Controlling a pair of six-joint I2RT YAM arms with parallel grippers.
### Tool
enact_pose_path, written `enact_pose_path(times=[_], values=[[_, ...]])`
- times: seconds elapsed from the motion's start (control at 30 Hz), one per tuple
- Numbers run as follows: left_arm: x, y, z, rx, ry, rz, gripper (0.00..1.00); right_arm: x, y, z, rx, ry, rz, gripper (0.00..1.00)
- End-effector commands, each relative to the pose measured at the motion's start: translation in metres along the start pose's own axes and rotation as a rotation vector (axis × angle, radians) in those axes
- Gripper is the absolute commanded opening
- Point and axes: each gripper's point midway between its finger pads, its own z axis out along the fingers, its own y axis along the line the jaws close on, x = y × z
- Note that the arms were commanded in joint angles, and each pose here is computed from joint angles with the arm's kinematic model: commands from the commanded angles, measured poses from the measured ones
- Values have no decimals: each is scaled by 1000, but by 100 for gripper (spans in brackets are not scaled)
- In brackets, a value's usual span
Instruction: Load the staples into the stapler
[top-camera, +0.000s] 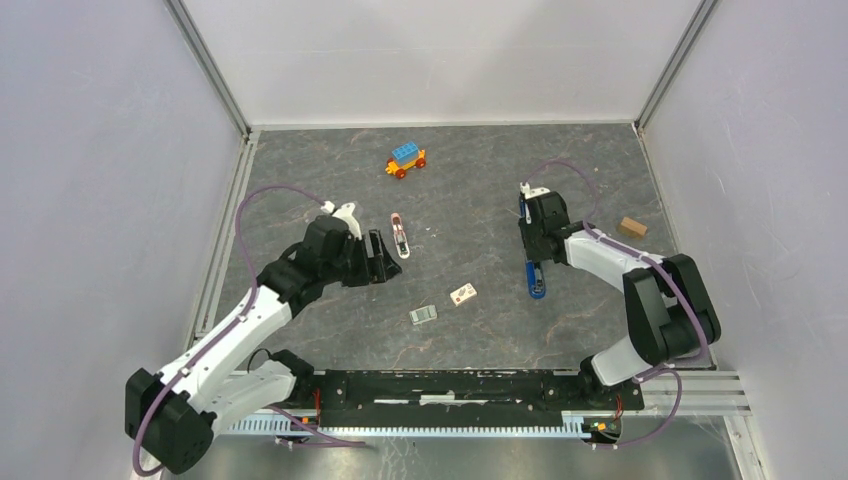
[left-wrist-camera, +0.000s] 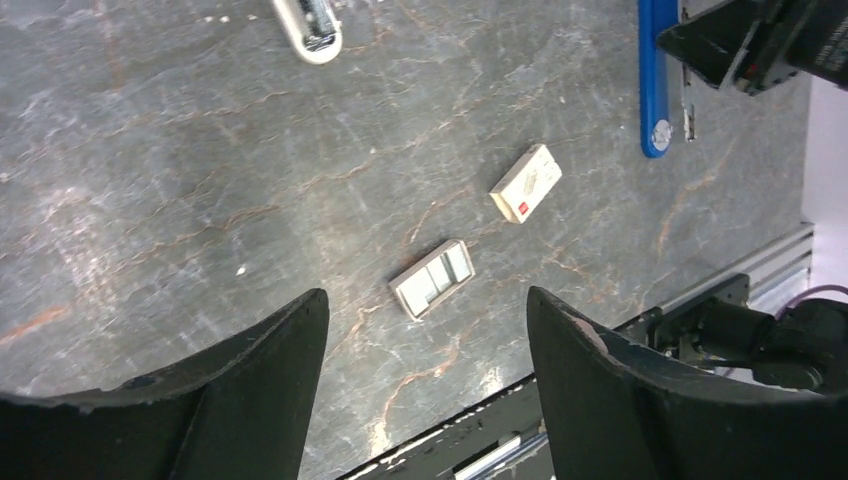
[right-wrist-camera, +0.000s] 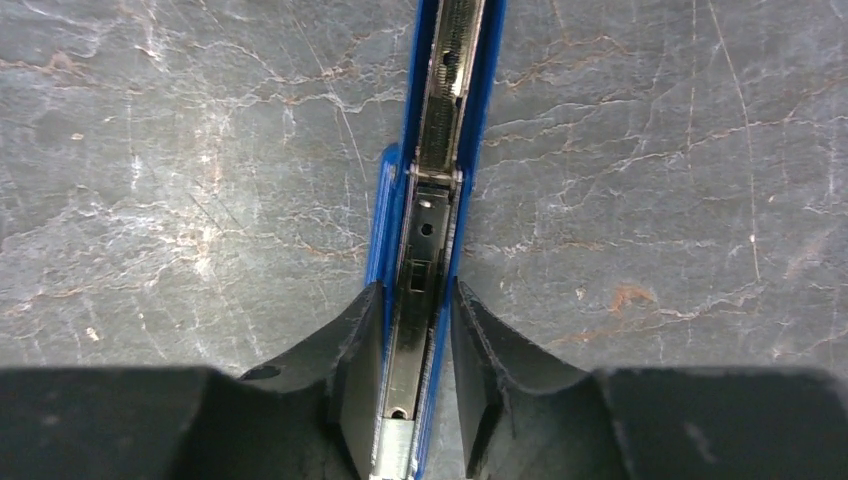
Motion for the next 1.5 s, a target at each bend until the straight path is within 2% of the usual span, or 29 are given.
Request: enact_pose_path(times=[0.0,0.23,0.33,0.43,0.63,0.73,0.87,0.97,1.3,1.47], values=[[-28,-41,-5,139,-23,-26,76,2,-5,10,26,-6,-24,29],[-52,-55,13,182,-68,-62,64,-13,11,18,-58,-88,-66,13],[-75,-46,25,112,-144,-80,59,-29,26,25,-142,-143,-108,8],[-99,-48,36,101,-178,-92,57,-40,41,28,-210,-180,-136,6],[-120,-41,76,49,-136,-143,53,-48,67,26,-283,-224,-216,5],[-137,-47,95,94,-139,-199,53,-56,76,24,-303,-275,-245,2],[-154,-59,122,115,-107,-168,53,-66,83,20,-320,-337,-258,0],[-163,-56,135,106,-137,-169,52,-74,88,11,-329,-390,-286,0],[-159,-37,190,45,-99,-219,48,-88,90,-15,-336,-525,-308,0],[-150,-21,208,-25,-65,-246,42,-86,84,-27,-320,-576,-296,0]])
